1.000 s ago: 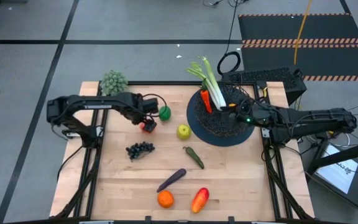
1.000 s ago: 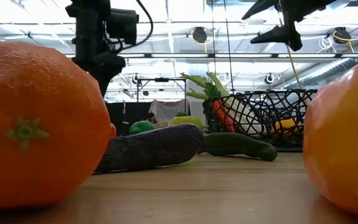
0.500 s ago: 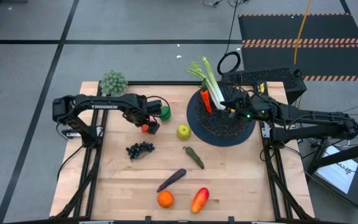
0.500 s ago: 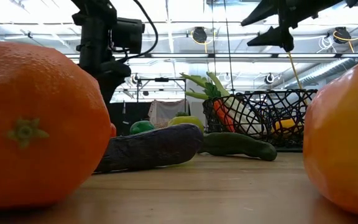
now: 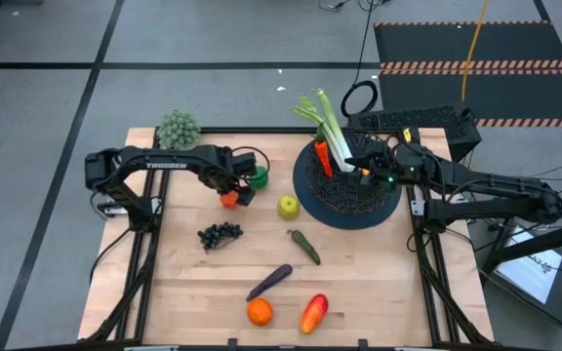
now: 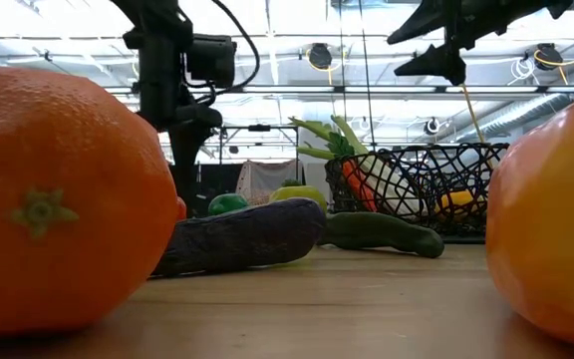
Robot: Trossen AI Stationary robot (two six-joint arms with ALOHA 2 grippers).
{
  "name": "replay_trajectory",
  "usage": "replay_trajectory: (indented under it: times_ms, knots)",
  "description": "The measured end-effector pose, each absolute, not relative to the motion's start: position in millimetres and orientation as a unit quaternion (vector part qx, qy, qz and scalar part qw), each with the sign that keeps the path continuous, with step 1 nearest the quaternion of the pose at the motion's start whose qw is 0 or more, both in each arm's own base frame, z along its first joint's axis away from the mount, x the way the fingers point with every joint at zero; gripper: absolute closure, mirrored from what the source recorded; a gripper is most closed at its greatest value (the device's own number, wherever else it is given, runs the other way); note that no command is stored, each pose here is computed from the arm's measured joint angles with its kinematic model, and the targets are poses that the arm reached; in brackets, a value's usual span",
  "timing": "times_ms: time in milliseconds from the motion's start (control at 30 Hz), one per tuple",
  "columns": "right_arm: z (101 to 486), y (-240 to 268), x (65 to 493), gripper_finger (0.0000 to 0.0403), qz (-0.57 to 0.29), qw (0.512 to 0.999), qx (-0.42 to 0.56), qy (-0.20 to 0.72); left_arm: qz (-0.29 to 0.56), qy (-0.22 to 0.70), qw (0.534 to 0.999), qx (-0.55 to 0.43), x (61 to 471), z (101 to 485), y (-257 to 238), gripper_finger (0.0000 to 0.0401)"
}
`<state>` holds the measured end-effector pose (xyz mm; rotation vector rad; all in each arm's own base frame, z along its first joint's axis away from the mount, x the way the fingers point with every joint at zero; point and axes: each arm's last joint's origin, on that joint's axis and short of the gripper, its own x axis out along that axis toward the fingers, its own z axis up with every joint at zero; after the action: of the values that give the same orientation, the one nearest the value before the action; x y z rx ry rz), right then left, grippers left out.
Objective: Build produce basket
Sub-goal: Put the orange pumpkin into the black woven basket
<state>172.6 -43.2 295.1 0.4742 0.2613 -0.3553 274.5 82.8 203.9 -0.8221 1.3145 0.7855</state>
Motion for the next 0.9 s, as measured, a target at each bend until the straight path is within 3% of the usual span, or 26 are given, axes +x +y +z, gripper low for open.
replay_trajectory:
  times_ms: [433, 733, 900]
  knots:
    - [296, -46, 172, 0.0117, -0.171, 0.946, 0.244, 0.125, 0.334, 0.635, 0.604, -0.347, 285, 167, 87, 0.0007]
    - [298, -46, 173, 0.0117, -0.172, 0.938, 0.282, 0.104, 0.328, 0.622, 0.621, -0.347, 281, 180, 85, 0.0057]
    - [306, -47, 175, 0.0117, -0.166, 0.931, 0.321, 0.057, 0.317, 0.593, 0.653, -0.349, 274, 204, 83, 0.0055]
